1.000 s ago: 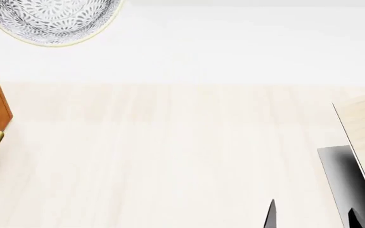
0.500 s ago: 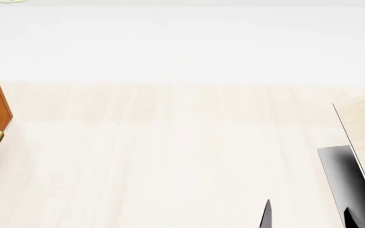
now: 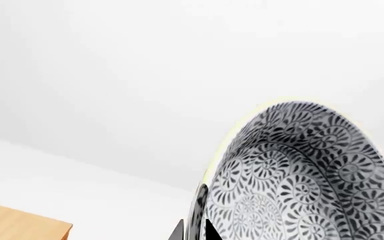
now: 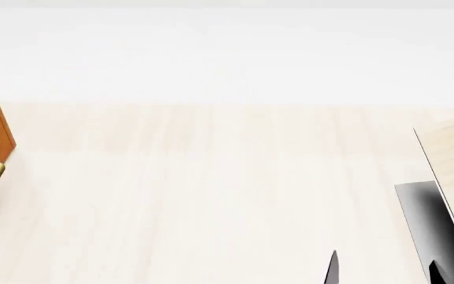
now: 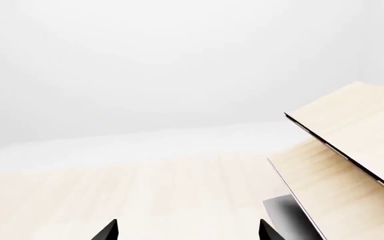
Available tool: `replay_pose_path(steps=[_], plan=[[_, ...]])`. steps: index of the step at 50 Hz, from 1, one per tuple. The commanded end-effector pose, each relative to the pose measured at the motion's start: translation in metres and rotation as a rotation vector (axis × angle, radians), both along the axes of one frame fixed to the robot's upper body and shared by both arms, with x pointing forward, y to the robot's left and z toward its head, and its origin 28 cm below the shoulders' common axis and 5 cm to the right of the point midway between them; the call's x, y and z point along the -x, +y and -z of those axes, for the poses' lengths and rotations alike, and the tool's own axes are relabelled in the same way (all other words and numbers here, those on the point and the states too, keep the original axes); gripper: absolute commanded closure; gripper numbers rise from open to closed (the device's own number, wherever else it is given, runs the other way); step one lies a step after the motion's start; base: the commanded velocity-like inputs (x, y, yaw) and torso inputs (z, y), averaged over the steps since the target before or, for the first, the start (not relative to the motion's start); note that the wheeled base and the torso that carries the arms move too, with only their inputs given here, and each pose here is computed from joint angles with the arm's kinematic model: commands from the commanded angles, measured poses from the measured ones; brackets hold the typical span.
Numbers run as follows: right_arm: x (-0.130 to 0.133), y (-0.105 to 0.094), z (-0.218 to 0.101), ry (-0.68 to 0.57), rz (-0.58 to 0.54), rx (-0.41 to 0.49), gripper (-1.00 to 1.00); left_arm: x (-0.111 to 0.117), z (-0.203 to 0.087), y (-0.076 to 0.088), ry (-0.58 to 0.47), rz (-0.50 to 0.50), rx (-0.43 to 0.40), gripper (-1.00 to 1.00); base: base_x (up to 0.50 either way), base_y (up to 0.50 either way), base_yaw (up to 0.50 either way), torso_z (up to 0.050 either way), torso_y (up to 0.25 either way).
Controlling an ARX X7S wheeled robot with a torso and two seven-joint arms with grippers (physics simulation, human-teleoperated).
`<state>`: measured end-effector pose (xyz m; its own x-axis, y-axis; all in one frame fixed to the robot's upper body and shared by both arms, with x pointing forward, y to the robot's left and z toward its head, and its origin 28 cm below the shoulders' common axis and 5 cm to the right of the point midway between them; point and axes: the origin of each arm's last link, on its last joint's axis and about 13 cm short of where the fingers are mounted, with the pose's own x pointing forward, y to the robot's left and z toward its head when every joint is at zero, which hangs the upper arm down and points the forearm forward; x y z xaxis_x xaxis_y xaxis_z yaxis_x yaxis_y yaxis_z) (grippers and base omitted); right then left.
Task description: Close the top drawer of the cabinet and put the bowl on top of it.
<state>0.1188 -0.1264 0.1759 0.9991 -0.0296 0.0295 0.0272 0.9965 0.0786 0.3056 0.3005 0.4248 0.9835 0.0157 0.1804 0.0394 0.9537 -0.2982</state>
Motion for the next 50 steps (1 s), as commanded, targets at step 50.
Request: replay_pose_path(steps=[50], plan=[[0.003, -0.002, 0.002, 0.003, 0.009, -0.006, -1.0, 0.001, 0.012, 0.07, 0.033, -0.255, 0.244, 1.0, 0.0, 0.0, 0.0, 0.0, 0.0]])
